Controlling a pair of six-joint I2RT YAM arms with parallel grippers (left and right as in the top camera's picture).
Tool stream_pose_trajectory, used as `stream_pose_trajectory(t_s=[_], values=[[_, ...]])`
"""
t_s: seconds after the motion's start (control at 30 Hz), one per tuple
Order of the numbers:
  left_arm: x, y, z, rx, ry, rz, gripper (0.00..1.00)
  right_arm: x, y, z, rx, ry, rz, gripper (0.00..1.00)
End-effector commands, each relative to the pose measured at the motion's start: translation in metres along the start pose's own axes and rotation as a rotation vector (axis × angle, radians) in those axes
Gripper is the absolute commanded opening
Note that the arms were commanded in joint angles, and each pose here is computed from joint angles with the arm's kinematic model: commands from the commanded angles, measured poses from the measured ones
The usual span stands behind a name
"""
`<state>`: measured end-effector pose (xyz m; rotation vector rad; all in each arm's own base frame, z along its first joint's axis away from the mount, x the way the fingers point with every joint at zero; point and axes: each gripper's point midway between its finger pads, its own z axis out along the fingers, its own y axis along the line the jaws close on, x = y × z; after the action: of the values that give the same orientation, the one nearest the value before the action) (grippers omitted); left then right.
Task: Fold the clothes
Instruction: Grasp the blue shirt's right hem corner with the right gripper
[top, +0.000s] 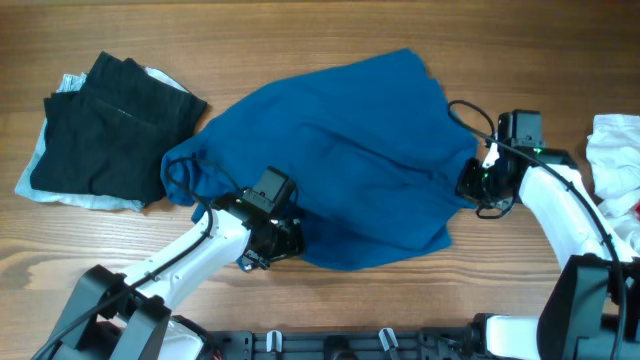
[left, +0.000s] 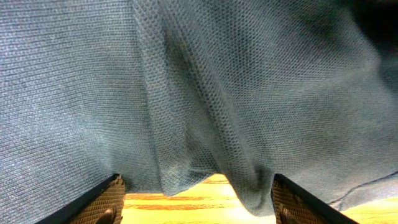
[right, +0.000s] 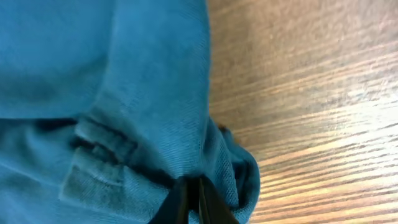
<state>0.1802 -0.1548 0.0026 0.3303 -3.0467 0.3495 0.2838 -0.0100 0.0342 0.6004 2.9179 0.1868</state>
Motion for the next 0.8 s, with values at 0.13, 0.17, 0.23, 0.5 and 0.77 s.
stream_pose_trajectory(t_s=[0.13, 0.17, 0.23, 0.5, 0.77], values=[[0.012, 0.014, 0.011, -0.038, 0.042, -0.018, 0.78, 0.009, 0.01, 0.006, -0.064, 0.045, -0.046, 0.37], [0.012, 0.014, 0.011, -0.038, 0.042, -0.018, 0.78, 0.009, 0.013, 0.005, -0.078, 0.045, -0.053, 0.51], [0.012, 0.014, 0.011, -0.038, 0.042, -0.018, 0.78, 0.01, 0.021, 0.004, -0.127, 0.049, -0.087, 0.57], [0.011, 0.013, 0.011, -0.036, 0.039, -0.017, 0.79, -0.006, 0.034, -0.002, -0.173, -0.013, -0.228, 0.49], [0.009, 0.011, 0.011, -0.025, 0.028, -0.014, 0.82, 0.003, 0.031, 0.004, 0.017, -0.02, -0.372, 0.51]])
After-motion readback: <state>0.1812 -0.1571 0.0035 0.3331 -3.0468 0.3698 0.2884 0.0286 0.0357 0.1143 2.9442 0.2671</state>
